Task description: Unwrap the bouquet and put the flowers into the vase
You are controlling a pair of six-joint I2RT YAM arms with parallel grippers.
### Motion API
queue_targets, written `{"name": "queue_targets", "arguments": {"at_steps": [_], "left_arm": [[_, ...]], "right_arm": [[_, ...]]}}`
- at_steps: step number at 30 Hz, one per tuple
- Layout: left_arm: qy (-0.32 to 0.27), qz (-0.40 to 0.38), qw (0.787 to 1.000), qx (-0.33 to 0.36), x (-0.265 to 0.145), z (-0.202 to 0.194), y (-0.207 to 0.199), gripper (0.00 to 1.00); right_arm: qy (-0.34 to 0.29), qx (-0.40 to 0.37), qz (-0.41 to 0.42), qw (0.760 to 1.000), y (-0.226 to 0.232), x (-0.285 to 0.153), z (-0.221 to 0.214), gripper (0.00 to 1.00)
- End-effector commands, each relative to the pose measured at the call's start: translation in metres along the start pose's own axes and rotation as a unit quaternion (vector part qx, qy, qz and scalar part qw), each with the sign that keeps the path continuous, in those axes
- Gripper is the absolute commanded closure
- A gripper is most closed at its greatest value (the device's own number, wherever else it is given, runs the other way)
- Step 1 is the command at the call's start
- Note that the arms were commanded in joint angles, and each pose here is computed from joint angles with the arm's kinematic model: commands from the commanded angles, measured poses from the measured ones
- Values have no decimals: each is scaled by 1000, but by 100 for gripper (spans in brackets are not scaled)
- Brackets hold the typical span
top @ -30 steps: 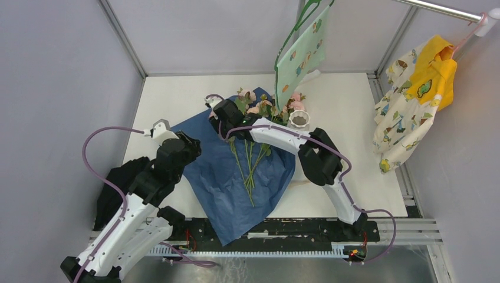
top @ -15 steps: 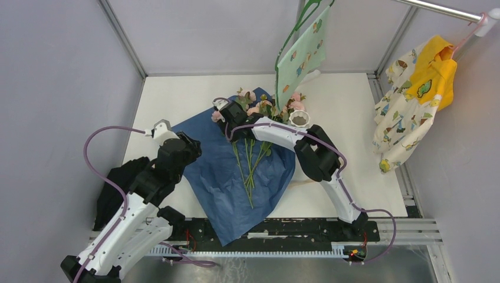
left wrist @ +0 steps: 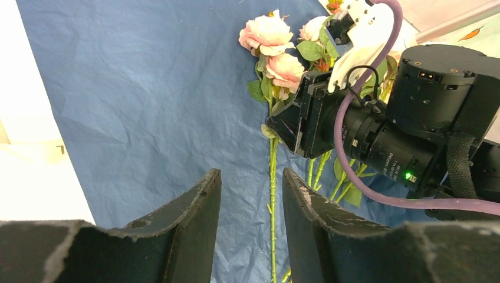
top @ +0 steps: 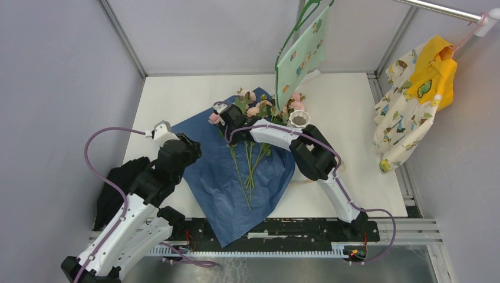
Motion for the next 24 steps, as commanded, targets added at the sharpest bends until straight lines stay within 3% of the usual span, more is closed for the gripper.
{"name": "queue_targets", "arguments": {"at_steps": [1,6,14,24], "left_arm": [[-18,3,1000,3,-1,5,2,50],[-22,-1,1000,1,-3,8,1,50],[-36,-7,999,-8,-16,21,1,50],[-60,-13,998,-17,-31,36,3,49]], "right_arm": [[35,-1,-5,999,-1,15,-21,70],[36,2,1,999,1,16,-24,100],[-45,10,68,997,23,-30,23,100],[-190,-12,99,977,32,-150,97,100]]}}
Point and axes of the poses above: each gripper's point midway between its finger pads, its own x axis out along the fingers, its own y axis along the line the jaws close on, z = x × y, the point moved 4 cm from there along -x, back along the fingers, and after that the axes turned 4 degrees about x, right-handed, at the moved point
